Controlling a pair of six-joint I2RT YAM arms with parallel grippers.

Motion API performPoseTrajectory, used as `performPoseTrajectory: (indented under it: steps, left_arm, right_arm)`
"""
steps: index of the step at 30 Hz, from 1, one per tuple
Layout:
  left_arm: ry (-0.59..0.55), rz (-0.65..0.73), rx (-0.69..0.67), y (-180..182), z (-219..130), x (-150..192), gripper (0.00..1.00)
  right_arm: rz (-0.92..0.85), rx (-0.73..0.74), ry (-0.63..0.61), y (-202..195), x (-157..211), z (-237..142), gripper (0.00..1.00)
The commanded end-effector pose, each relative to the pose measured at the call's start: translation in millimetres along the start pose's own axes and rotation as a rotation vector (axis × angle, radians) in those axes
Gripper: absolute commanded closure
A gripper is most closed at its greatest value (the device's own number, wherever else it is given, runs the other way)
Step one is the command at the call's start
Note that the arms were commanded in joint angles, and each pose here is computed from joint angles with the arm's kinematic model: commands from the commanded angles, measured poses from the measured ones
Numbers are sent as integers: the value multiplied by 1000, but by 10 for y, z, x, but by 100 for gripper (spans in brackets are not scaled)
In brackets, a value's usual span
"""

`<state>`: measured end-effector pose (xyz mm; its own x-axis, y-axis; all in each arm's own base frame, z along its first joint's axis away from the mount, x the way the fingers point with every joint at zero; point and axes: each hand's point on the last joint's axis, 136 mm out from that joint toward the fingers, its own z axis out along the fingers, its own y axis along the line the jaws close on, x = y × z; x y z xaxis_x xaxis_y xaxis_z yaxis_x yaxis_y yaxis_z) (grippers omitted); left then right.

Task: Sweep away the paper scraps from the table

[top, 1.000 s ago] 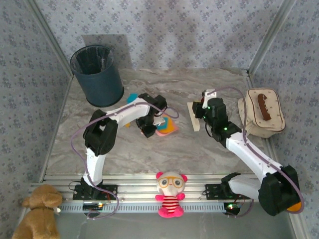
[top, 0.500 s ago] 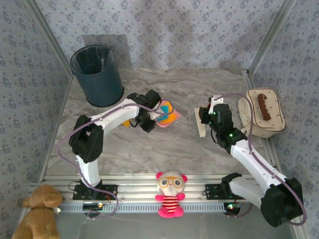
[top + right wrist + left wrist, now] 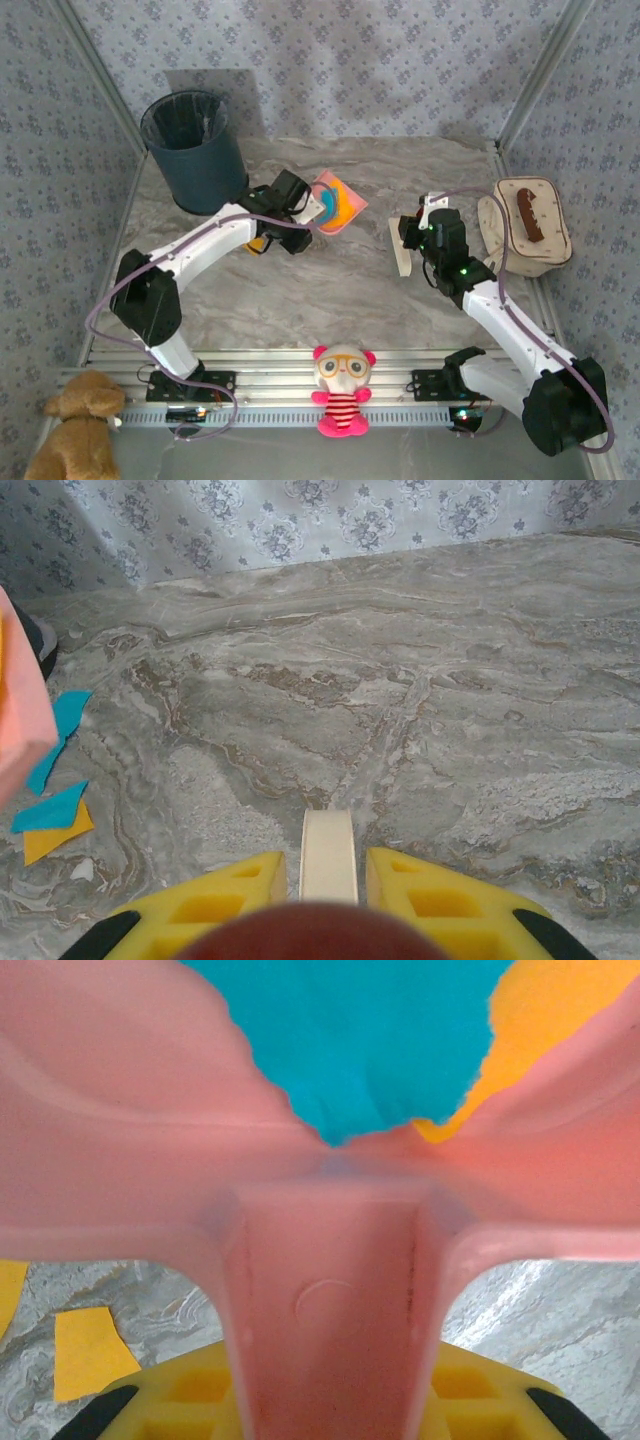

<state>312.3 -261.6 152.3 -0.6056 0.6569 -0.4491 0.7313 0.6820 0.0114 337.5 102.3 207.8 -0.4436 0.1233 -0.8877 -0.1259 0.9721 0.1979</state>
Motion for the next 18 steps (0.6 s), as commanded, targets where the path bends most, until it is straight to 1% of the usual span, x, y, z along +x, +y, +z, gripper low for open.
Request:
performPoseTrajectory:
  steps: [1, 6, 11, 18]
  left_arm:
    - [-86, -25, 42, -34, -192, -149, 100]
    - [-93, -77, 66, 9, -282, -158, 100]
    - [-96, -132, 157, -19, -390, -192, 100]
    - [-149, -144, 183, 12, -610, -296, 100]
  right_arm:
    - [23, -8, -12, -1, -19, -13, 100]
    - [25, -8, -15, -6, -28, -13, 100]
    - [28, -12, -11, -6, -22, -13, 100]
    - [34, -15, -4, -7, -1, -9, 100]
